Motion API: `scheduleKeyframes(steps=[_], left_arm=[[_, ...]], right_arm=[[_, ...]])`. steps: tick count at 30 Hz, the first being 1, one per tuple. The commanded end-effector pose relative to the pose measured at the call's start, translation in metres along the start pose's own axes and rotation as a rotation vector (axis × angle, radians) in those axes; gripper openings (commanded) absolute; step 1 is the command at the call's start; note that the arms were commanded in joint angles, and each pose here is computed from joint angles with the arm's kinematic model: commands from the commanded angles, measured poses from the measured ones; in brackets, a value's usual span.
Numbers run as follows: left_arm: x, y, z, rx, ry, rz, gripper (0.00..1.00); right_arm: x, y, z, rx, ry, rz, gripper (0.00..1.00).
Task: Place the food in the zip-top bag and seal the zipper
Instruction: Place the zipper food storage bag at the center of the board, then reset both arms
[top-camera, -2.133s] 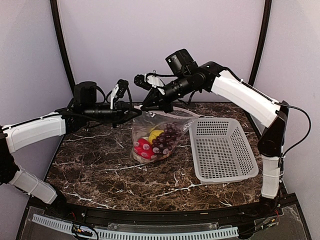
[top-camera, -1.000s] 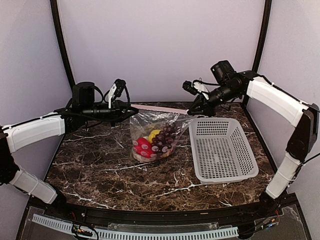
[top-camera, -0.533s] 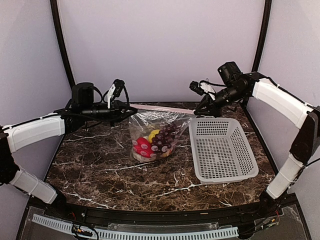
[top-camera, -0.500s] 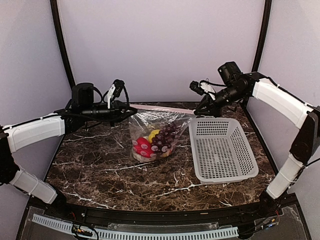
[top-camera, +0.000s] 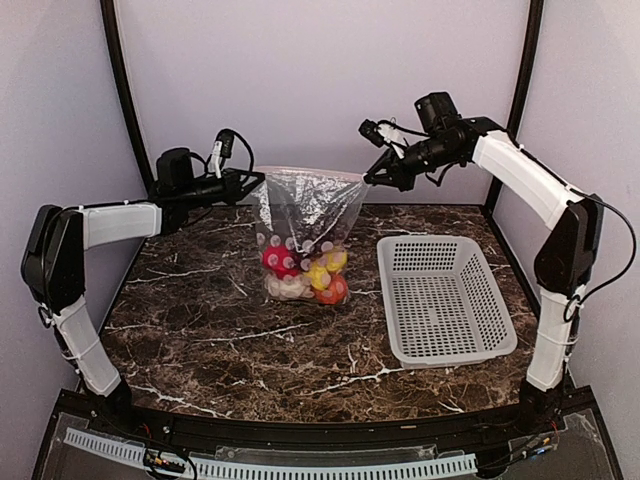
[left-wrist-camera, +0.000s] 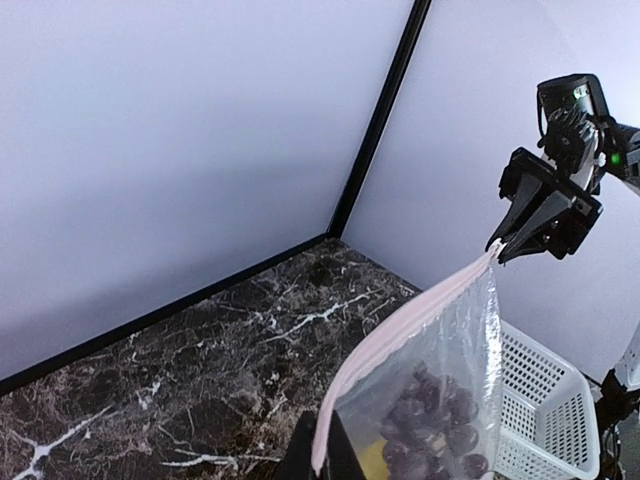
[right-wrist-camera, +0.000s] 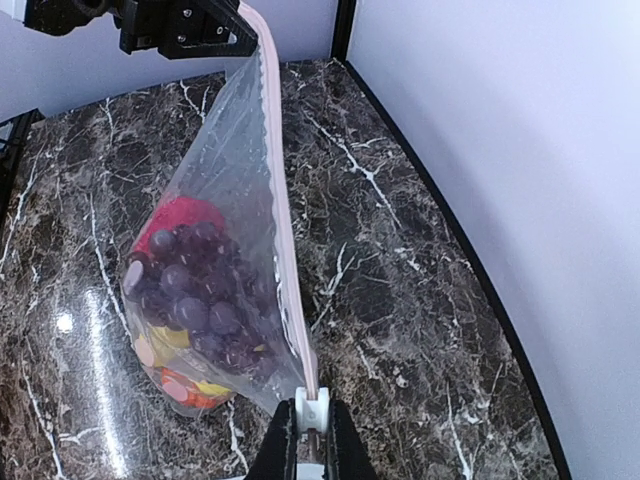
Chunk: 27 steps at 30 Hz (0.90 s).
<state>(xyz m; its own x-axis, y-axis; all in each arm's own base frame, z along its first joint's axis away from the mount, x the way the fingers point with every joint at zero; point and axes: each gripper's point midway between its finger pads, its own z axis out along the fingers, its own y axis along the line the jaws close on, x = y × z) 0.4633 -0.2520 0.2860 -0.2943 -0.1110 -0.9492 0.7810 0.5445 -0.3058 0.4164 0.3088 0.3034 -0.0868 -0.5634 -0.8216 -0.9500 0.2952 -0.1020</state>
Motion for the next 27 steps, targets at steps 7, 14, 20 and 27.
scheduleKeyframes(steps=[7,14,20,27], left_arm=[[-0.02,-0.056,-0.045,0.17,-0.077,-0.036,0.02],[0.053,-0.065,-0.078,0.089,0.14,-0.153,0.47],[0.035,-0.058,-0.11,-0.141,0.131,-0.029,0.62],[0.034,-0.01,-0.138,-0.497,0.215,-0.026,0.61]], right_arm=[[-0.01,0.033,-0.028,-0.071,-0.075,0.039,0.08],[0.011,0.099,-0.028,-0.281,-0.042,0.101,0.52],[0.008,0.096,-0.056,-0.241,-0.036,0.136,0.59],[0.037,0.039,-0.109,0.069,-0.058,0.23,0.74]])
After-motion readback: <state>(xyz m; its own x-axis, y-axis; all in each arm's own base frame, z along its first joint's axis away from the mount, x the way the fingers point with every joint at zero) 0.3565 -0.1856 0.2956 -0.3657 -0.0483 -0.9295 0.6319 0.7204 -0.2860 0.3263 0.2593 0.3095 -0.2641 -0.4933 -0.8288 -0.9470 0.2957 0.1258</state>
